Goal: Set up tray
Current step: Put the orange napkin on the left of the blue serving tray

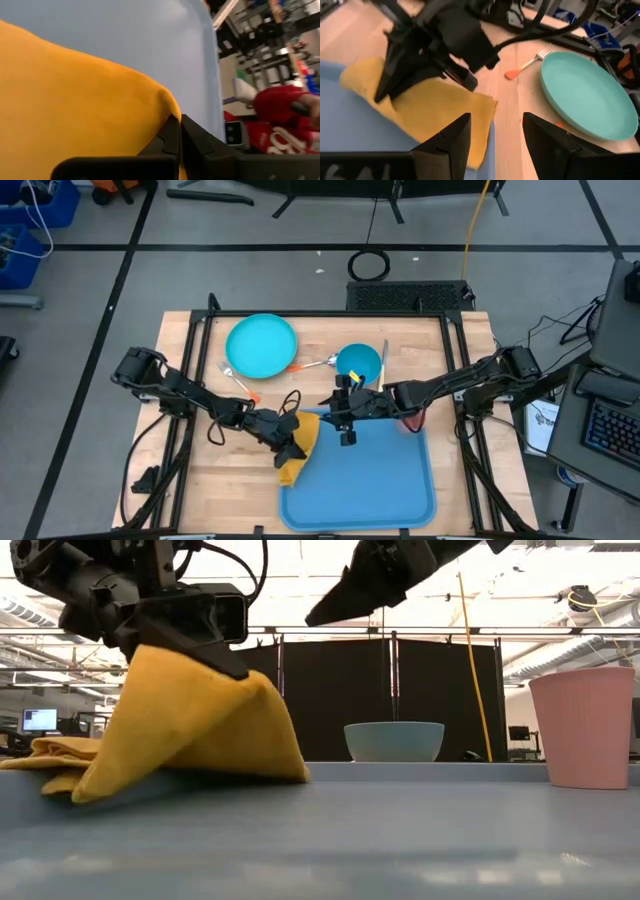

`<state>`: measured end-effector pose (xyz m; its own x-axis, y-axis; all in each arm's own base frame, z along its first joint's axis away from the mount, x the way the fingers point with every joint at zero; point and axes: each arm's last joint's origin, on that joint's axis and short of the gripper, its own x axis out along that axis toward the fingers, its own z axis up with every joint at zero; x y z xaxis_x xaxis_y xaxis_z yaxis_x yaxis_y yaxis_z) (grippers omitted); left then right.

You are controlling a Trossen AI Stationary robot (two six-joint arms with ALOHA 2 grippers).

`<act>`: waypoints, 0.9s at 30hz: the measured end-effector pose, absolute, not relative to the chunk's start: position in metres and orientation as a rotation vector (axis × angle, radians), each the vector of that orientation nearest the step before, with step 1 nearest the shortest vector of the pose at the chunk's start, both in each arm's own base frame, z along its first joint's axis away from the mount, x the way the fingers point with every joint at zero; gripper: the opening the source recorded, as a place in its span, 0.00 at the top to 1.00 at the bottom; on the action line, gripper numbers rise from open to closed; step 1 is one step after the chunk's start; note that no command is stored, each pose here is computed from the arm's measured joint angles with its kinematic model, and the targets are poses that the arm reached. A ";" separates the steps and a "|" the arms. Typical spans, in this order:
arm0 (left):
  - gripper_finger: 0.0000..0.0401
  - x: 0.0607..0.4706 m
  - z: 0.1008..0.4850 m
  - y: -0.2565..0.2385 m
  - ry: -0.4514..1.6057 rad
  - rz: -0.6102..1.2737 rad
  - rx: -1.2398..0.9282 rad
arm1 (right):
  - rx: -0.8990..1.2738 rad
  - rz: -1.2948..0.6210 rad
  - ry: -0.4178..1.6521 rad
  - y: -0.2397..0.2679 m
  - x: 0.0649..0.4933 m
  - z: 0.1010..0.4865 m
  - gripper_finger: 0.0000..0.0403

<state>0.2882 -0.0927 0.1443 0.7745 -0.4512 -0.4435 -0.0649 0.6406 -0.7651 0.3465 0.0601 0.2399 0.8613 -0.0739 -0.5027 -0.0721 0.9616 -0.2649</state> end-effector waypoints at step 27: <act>0.68 0.308 0.150 -0.102 0.687 -0.456 -0.853 | -0.269 0.002 0.537 0.060 0.346 0.240 0.58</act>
